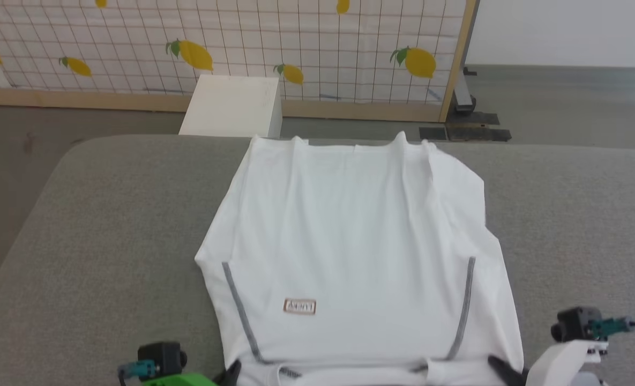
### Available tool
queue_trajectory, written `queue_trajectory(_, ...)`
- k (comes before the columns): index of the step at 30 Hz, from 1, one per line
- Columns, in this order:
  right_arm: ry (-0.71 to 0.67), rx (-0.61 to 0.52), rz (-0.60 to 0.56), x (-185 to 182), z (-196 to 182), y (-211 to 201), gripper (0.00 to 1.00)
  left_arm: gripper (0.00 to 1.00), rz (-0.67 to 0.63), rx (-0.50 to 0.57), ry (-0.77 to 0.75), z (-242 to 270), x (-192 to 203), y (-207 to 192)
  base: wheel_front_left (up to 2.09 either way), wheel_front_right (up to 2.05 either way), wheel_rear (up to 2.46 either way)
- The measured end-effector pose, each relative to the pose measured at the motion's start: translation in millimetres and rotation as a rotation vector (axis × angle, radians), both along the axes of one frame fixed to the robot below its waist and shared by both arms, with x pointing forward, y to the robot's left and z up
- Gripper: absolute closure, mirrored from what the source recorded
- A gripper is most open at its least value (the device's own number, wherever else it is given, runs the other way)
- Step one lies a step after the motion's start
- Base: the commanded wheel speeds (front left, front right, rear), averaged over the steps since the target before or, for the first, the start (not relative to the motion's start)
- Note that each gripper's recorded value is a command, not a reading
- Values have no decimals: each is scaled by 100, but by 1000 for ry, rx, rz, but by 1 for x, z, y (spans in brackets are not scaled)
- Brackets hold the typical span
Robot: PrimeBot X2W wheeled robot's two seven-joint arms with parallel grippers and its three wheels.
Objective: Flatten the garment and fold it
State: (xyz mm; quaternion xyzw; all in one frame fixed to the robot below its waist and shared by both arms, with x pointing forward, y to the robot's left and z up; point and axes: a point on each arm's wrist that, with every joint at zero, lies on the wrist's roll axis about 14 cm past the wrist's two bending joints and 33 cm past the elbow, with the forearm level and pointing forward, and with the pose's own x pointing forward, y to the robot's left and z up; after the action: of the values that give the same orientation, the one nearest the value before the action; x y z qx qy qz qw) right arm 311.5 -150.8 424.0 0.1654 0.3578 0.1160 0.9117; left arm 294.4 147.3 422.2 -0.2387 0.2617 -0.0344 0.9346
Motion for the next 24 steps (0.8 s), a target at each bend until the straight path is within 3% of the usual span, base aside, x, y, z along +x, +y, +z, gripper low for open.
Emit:
queue_trajectory(7, 174, -61, 45, -42, -21, 1, 100, 100, -44, 88, 170, -30, -35, 4, 0, 0, 0)
queue_trajectory(18, 297, -120, 88, -56, -42, 4, 100, 100, -54, 95, 273, -47, -45, 4, 0, 0, 0)
queue_trajectory(19, 296, -122, 88, -56, -42, 3, 100, 56, -51, 92, 273, -47, -44, 4, 0, 0, 0)
queue_trajectory(20, 293, -126, 88, -56, -42, 3, 78, 0, -53, 92, 276, -47, -44, 4, 0, 0, 0)
queue_trajectory(21, 295, -126, 91, -56, -43, 4, 4, 0, -52, 91, 275, -47, -44, 4, 0, 0, 0)
queue_trajectory(24, 281, -131, 78, -54, -41, 0, 0, 0, -24, 105, 272, -44, -41, 15, 0, 0, 0)
